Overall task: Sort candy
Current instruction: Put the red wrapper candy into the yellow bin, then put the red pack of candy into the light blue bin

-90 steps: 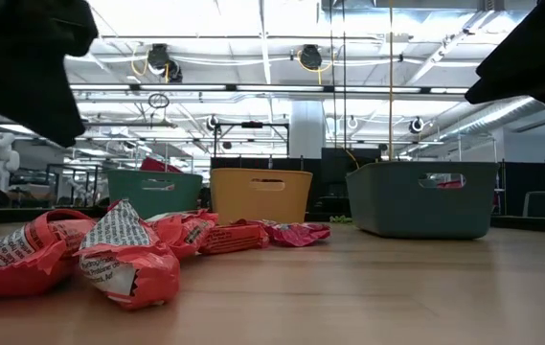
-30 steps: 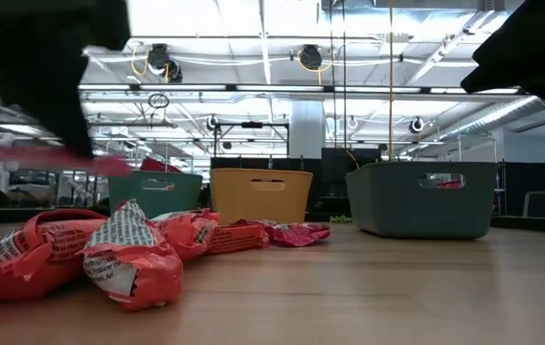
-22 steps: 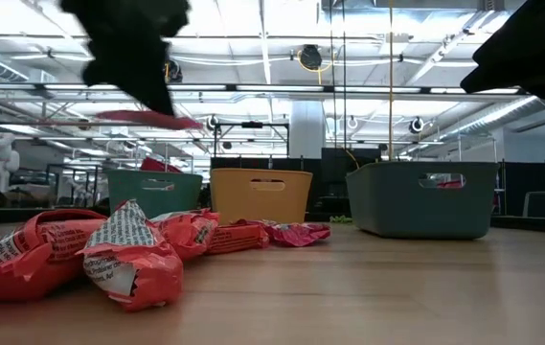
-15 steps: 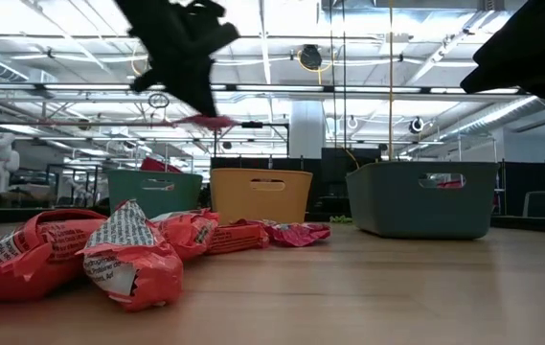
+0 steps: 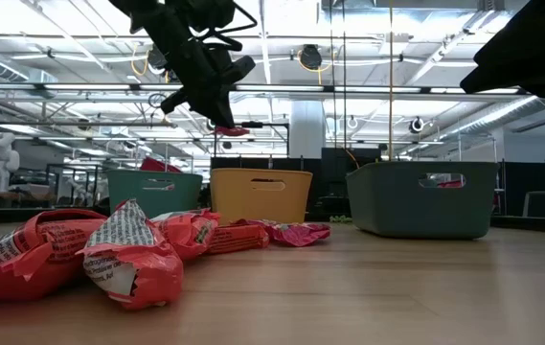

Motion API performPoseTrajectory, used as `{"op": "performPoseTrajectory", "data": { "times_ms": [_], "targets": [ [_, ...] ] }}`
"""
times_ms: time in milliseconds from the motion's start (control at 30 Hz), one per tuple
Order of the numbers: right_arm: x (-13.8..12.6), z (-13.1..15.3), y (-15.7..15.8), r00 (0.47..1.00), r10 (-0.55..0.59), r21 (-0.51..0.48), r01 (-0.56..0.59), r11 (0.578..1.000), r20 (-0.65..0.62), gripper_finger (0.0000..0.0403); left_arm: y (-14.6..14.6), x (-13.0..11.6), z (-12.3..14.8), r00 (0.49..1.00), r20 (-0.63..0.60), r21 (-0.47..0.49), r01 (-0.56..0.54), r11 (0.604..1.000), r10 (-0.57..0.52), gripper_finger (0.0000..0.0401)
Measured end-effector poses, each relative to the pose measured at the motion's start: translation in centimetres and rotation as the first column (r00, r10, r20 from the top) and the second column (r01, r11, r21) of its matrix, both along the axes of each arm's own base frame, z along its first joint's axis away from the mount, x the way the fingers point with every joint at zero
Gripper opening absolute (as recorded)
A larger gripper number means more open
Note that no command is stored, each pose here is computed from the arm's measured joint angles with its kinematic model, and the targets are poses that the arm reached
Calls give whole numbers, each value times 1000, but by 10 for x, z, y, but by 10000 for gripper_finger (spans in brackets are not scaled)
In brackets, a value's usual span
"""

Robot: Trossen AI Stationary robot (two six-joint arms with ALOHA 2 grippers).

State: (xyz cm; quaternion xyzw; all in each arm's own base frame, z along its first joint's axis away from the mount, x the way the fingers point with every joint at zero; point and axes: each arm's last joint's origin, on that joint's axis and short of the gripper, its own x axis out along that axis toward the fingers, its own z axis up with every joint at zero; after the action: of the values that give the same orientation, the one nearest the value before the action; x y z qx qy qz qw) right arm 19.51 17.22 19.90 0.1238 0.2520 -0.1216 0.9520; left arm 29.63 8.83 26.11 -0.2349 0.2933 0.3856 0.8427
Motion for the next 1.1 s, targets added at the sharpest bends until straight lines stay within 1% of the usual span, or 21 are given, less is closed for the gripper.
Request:
{"op": "performPoseTrajectory", "data": {
  "times_ms": [133,267,433,767,933,1100],
  "targets": [
    [0,0,0,1000,0,-1,0,1000,0,165,10,-1,2,999,22,6,-29,1000,29,2],
    [0,0,0,1000,0,-1,0,1000,0,165,13,1,5,998,56,26,-26,999,24,4],
    [0,0,0,1000,0,0,0,1000,0,165,12,4,8,996,91,41,-18,999,14,27],
    [0,0,0,1000,0,0,0,1000,0,165,11,4,7,996,87,40,-14,999,11,57],
    [0,0,0,1000,0,0,0,1000,0,165,10,4,7,995,95,9,25,1000,-26,61],
    [0,0,0,1000,1,-1,-1,1000,-1,165,2,7,6,991,100,-19,95,995,-92,61]
  ]
}}
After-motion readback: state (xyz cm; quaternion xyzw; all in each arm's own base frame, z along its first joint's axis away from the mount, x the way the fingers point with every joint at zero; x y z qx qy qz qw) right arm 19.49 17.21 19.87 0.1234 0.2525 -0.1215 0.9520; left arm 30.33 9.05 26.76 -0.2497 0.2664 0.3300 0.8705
